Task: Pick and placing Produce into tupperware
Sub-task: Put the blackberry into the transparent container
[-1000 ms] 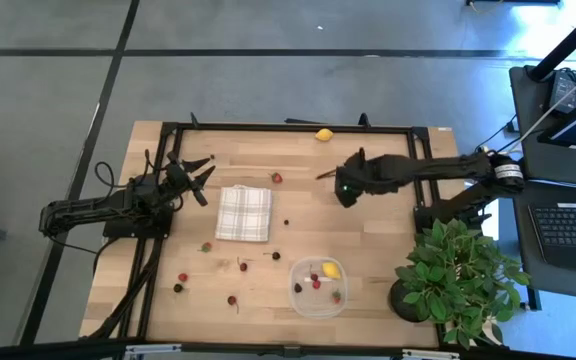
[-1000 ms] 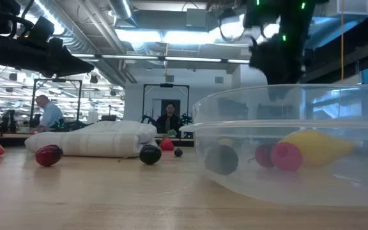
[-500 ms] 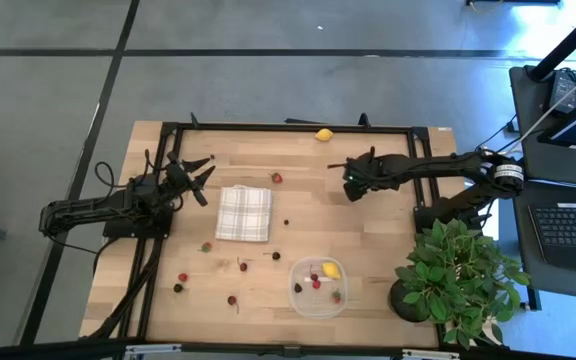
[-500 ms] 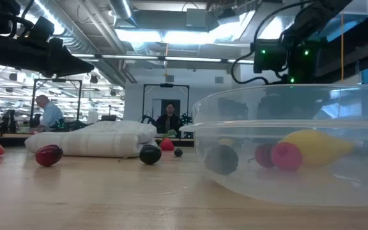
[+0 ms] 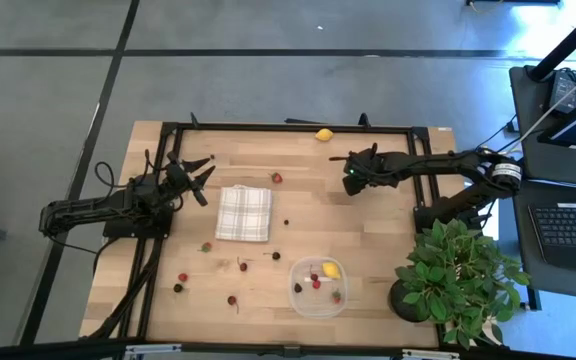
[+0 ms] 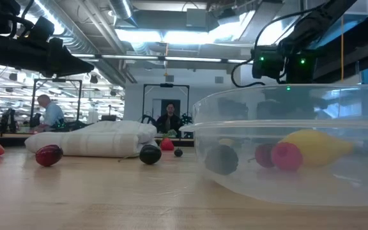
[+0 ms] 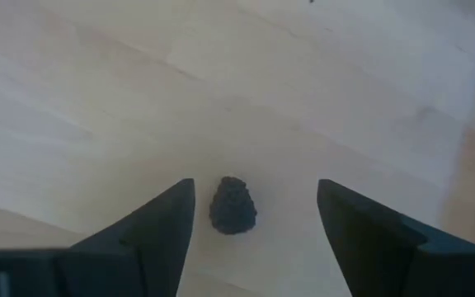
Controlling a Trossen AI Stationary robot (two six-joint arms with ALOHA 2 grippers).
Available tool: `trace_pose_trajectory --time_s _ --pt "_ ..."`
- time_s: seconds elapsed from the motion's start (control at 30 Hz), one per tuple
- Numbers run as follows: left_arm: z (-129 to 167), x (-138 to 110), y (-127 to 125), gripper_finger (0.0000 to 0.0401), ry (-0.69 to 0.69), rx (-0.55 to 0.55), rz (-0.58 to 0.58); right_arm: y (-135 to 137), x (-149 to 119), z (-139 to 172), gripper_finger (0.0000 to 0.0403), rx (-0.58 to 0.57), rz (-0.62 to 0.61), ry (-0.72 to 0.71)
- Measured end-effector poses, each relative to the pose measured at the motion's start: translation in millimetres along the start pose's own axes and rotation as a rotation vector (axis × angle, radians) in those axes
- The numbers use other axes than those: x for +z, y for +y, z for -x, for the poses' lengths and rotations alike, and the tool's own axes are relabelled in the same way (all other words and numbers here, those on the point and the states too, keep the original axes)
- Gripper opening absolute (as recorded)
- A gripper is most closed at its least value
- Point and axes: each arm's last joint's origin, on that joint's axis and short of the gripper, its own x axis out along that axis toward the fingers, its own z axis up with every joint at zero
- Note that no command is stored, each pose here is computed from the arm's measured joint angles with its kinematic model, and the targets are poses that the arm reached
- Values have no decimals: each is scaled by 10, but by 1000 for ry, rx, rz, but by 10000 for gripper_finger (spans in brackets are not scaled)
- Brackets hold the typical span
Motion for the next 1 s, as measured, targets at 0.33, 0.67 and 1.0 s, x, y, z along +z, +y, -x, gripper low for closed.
trace_pose_trajectory --time_s 0.33,0.67,1.0 --pt "0 -1 0 126 0 0 0 38 -19 -93 258 -21 19 23" --pt "0 0 0 126 0 0 0 115 -52 -252 249 -14 31 79" --pt "0 0 0 126 0 1 0 136 -58 -284 182 -9 35 95"
